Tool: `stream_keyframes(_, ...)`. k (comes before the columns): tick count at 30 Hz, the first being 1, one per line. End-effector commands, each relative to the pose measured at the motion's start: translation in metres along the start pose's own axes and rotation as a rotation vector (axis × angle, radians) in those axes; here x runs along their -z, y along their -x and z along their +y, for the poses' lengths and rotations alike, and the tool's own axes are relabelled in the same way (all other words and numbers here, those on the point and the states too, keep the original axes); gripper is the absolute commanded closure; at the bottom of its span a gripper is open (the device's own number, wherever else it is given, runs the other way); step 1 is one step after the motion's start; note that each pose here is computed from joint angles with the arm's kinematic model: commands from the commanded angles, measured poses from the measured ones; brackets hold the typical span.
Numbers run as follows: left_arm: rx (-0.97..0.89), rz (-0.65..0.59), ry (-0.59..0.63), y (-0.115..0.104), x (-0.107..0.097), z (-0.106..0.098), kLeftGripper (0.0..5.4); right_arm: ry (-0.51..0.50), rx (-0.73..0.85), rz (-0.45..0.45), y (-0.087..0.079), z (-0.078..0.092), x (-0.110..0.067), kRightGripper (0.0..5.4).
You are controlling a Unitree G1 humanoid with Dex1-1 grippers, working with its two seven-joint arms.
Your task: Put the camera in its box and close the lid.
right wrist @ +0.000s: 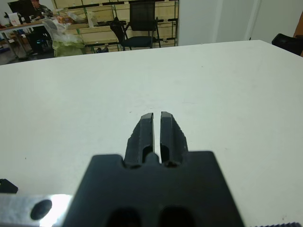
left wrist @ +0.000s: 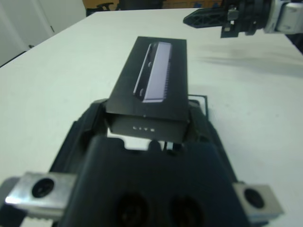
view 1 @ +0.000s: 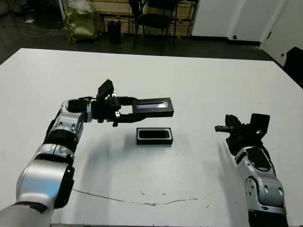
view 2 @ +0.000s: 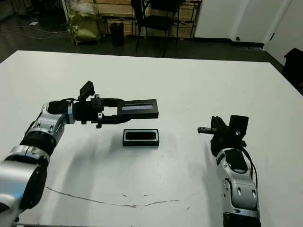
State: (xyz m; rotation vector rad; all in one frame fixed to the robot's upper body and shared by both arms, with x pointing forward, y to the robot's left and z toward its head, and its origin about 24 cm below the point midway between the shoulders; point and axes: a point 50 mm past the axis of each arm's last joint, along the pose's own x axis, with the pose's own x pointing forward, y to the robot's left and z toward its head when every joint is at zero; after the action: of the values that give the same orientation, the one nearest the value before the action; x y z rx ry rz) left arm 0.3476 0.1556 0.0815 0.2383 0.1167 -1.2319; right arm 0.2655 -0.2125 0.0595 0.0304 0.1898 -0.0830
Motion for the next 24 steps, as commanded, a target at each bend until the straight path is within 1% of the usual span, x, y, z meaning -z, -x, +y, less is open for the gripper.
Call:
stream_keyframes(1,-0.008,0.008,0.021,0.003,0.012,-0.006,2.82,-0.001,0.015,0.025,0.001,-0.004,0.003,5.4)
stream_keyframes(4,-0.008,-0.007,0.056,0.004,0.02,-0.01,2.82,0.003,0.022,0.031,0.001,-0.004,0.003,5.4)
stream_keyframes(6,-0.005,0.013,0.068,0.006,0.021,-0.011,2.82,0.004,0.025,0.031,0.001,-0.004,0.003,5.4)
stream_keyframes(9,0.005,0.036,0.083,0.008,0.022,-0.01,2.82,-0.009,0.021,0.031,0.0,-0.004,0.005,5.4)
stream_keyframes(12,0.021,0.041,0.114,0.009,0.023,-0.01,2.82,0.015,0.014,0.031,0.0,-0.006,0.007,5.4)
stream_keyframes(14,0.032,0.054,0.134,0.009,0.023,-0.01,2.82,-0.007,0.012,0.04,-0.001,-0.006,0.007,5.4)
stream_keyframes(17,0.049,0.055,0.163,0.011,0.022,-0.009,2.82,-0.024,0.011,0.031,-0.001,-0.006,0.008,5.4)
stream_keyframes(22,0.085,0.059,0.189,0.011,0.021,-0.009,2.82,0.011,0.021,0.037,-0.001,-0.006,0.008,5.4)
stream_keyframes(24,0.098,0.07,0.178,0.012,0.021,-0.009,2.82,0.002,0.017,0.037,-0.002,-0.007,0.009,5.4)
